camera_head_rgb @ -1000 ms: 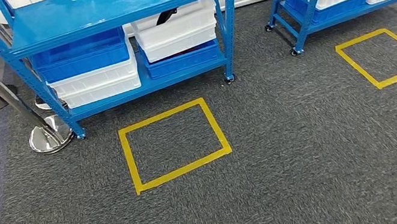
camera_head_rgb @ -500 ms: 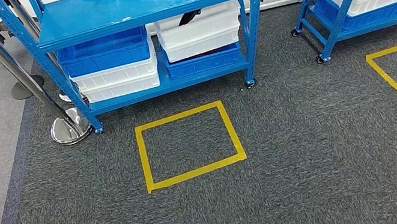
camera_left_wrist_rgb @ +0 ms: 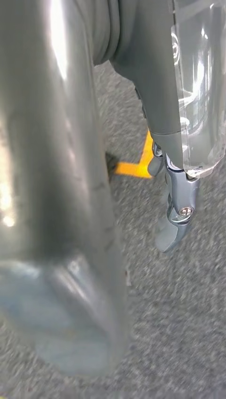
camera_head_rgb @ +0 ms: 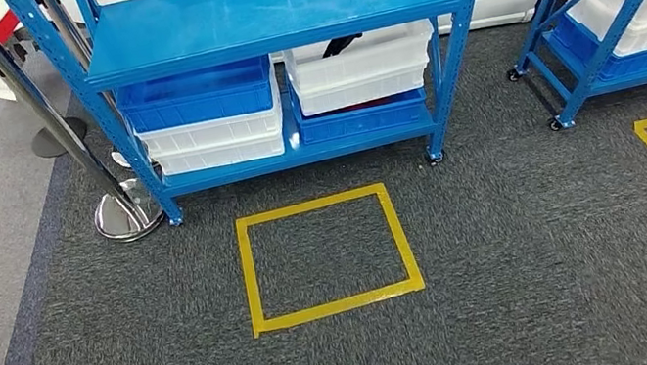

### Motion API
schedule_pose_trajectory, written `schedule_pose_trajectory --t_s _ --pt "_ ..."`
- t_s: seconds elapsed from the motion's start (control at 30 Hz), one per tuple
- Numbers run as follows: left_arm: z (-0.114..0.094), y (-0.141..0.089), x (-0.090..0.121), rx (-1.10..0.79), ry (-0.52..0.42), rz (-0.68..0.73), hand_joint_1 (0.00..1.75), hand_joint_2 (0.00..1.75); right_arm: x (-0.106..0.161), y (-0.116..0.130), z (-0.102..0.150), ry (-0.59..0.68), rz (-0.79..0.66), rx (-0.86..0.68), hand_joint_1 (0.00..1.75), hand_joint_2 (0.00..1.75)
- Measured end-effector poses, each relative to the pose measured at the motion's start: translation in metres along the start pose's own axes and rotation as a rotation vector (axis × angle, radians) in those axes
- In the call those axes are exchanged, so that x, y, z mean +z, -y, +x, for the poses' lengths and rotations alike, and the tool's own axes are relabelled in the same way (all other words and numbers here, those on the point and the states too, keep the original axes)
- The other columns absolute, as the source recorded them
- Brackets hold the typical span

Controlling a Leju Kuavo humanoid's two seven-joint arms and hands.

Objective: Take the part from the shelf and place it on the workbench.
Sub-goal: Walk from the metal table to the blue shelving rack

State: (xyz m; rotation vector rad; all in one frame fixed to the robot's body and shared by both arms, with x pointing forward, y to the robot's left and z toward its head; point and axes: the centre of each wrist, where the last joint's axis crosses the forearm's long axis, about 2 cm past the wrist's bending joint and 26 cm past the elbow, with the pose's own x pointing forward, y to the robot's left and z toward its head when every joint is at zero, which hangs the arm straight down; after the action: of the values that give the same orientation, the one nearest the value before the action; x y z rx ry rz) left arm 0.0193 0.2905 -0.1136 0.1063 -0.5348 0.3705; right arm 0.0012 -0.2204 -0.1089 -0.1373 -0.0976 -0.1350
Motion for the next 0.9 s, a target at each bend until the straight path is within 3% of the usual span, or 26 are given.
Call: schedule_pose_trajectory --t_s 0.23,0.57,0.9 --pt "0.008 0.004 -0.004 0.005 0.017 -0.007 0.0 0.0 0.0 0.0 0.004 0.021 -0.001 0.004 0.0 0.0" --pt "-0.004 -0.001 0.002 0.003 -0.01 0.004 0.0 0.0 0.0 0.0 0.0 0.022 0.002 0.01 0.0 0.0" --pt "0.001 0.001 -0.001 0.002 -0.003 -0.001 0.0 0.0 0.0 0.0 0.005 0.038 -0.001 0.022 0.0 0.0"
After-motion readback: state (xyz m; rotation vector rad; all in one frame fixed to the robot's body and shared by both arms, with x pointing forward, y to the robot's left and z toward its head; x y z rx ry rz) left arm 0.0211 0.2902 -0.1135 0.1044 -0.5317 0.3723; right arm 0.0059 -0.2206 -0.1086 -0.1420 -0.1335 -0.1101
